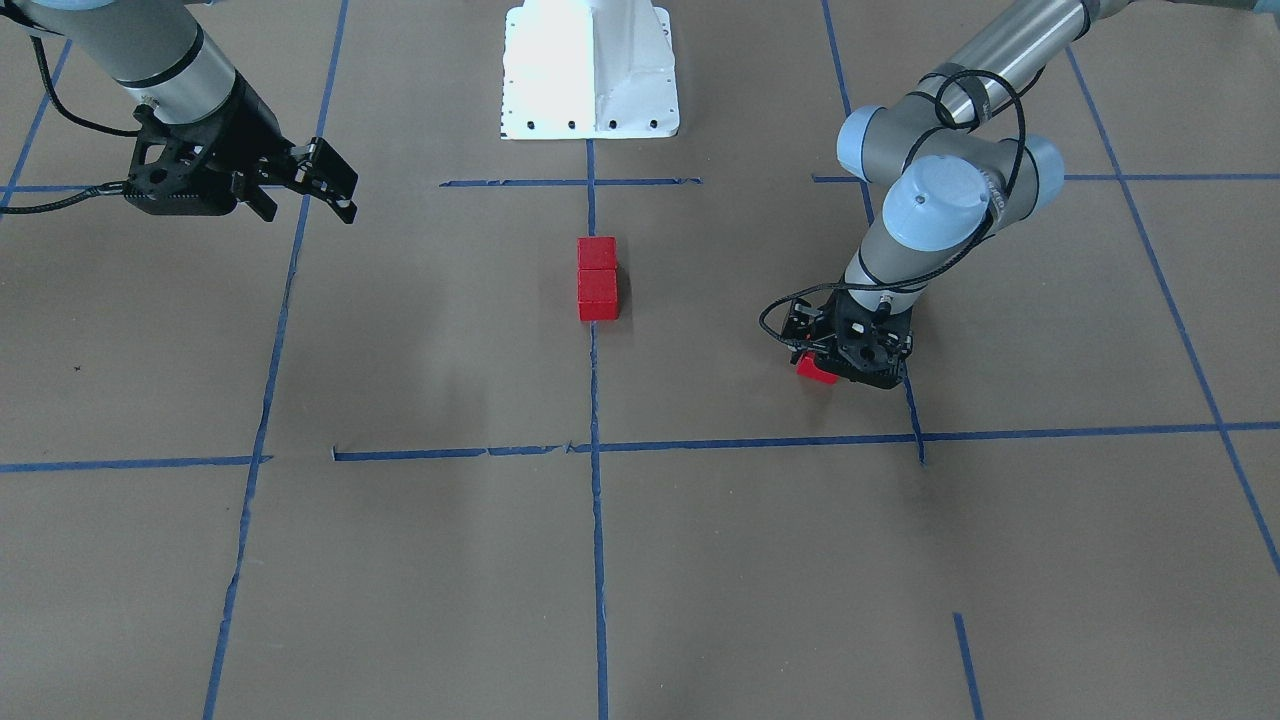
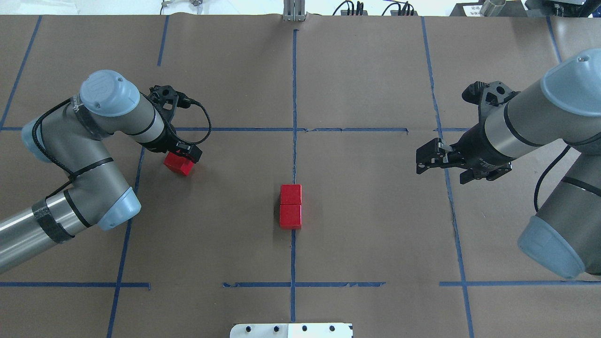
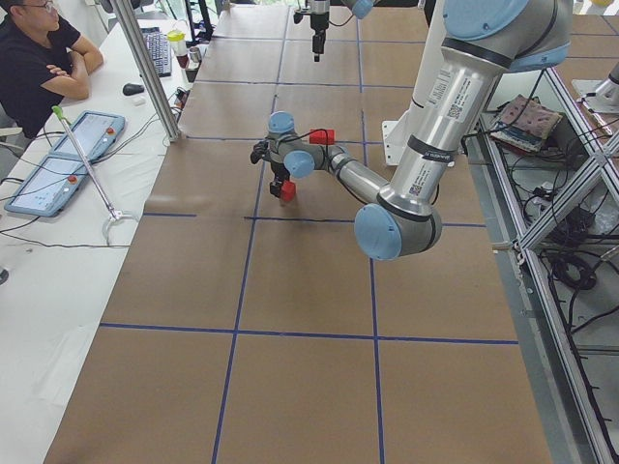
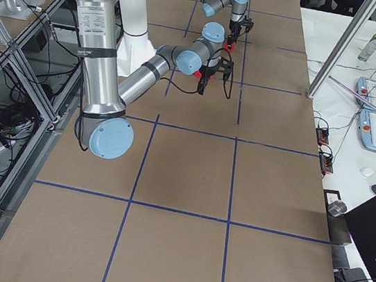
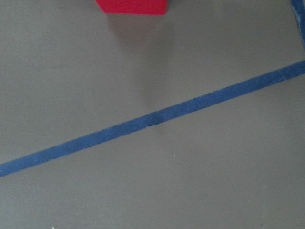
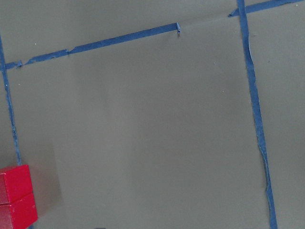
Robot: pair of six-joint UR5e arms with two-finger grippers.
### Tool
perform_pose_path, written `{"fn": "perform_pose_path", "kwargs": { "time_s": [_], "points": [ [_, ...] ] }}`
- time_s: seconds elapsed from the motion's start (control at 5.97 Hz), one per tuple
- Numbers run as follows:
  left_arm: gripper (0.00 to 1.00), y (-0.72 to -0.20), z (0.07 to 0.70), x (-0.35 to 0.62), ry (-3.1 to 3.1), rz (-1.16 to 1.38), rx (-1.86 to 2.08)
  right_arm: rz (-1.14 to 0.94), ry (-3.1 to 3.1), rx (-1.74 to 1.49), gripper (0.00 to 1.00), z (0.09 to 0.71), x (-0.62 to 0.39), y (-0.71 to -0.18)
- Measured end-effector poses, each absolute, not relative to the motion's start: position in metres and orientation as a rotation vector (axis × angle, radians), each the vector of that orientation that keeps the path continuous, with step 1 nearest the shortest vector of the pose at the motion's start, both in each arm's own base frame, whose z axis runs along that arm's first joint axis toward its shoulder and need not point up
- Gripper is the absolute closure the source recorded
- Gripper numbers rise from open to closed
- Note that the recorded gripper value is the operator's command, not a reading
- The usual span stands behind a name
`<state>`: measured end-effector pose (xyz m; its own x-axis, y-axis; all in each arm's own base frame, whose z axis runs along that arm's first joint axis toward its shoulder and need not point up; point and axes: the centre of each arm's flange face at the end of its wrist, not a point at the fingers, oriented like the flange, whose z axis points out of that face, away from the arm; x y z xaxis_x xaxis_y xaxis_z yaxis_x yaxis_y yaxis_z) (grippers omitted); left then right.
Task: Form red blocks into L shape at center
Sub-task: 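Lower the left gripper and grasp the last red cube, then carry the cube and set it beside the farther center cube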
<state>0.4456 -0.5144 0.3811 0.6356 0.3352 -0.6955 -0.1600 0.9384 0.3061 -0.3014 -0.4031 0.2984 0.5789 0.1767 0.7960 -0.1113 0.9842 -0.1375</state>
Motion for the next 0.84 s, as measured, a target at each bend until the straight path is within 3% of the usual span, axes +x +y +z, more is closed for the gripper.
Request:
{"fn": "perform_pose_path", "kwargs": {
  "time_s": [0.5,0.84],
  "points": [
    [1.00,-0.508,0.336,0.434,0.830,0.185,0.207,0.165,-0.939,-0.078,0.00,0.298,-0.304,-0.403],
    [1.00,-0.489,0.288,0.443,0.834,-0.225,0.033,0.165,-0.940,-0.077,0.00,0.298,-0.304,-0.403]
  ]
}}
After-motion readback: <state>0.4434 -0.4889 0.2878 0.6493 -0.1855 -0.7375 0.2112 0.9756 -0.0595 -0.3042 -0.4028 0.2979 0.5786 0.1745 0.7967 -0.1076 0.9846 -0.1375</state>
